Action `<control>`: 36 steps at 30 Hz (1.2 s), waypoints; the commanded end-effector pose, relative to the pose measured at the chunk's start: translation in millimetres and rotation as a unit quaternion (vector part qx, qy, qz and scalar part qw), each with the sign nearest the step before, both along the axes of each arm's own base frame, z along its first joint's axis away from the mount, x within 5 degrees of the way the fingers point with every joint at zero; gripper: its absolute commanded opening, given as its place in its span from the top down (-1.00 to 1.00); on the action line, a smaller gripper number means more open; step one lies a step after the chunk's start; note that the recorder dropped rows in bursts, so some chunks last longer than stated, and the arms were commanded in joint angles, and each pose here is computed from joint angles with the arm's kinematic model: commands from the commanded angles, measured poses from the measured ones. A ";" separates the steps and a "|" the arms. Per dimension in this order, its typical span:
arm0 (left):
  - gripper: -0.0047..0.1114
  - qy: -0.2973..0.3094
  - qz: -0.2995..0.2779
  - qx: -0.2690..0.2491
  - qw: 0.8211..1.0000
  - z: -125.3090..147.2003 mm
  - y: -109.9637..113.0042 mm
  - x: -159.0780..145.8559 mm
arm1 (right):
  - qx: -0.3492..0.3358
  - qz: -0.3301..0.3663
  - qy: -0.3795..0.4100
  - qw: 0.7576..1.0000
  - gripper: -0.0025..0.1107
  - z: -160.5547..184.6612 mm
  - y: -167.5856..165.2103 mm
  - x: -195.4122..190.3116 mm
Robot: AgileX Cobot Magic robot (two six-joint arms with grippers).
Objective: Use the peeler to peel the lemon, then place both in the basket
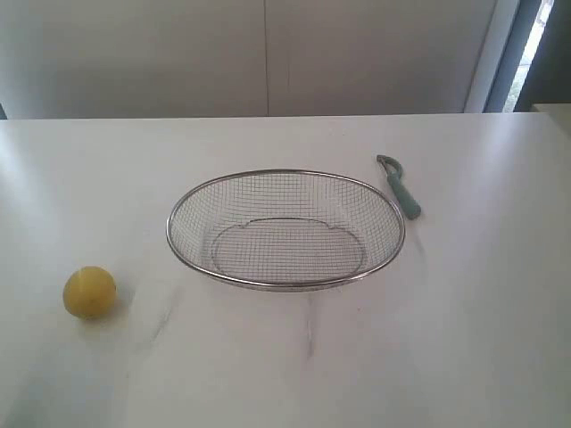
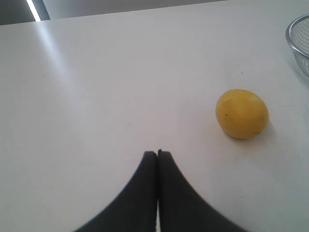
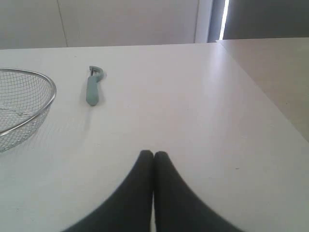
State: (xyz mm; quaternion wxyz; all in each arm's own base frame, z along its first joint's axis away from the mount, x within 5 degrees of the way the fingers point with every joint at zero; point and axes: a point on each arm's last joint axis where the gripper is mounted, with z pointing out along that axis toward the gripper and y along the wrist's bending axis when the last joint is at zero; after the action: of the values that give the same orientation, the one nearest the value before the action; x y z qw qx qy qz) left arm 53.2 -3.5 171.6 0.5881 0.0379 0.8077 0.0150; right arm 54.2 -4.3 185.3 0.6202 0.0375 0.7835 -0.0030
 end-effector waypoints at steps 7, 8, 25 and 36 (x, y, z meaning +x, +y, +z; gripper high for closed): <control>0.92 0.000 -0.001 -0.004 1.000 -0.9 -0.3 -0.1 | 0.003 0.002 -0.005 1.000 0.96 -0.2 0.3 -0.1; 0.92 0.000 -0.001 -0.004 1.000 -0.9 -0.3 -0.1 | 0.003 0.002 -0.005 1.000 0.96 -0.2 0.3 -0.1; 0.92 0.000 -0.001 -0.004 1.000 -0.9 -0.3 -0.1 | -0.062 0.005 -0.007 0.998 0.96 1.0 -1.7 0.0; 0.92 0.000 -0.001 -0.004 1.000 -0.9 -0.3 -0.1 | -0.080 0.007 -0.005 0.997 0.96 0.9 -2.1 -0.1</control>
State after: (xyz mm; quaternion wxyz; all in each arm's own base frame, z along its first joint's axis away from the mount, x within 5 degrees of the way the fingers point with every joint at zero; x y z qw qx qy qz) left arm 53.2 -3.5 171.6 0.5881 0.0379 0.8077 0.0150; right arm 54.2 -6.6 185.7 0.6193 -0.0105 0.7830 -0.0570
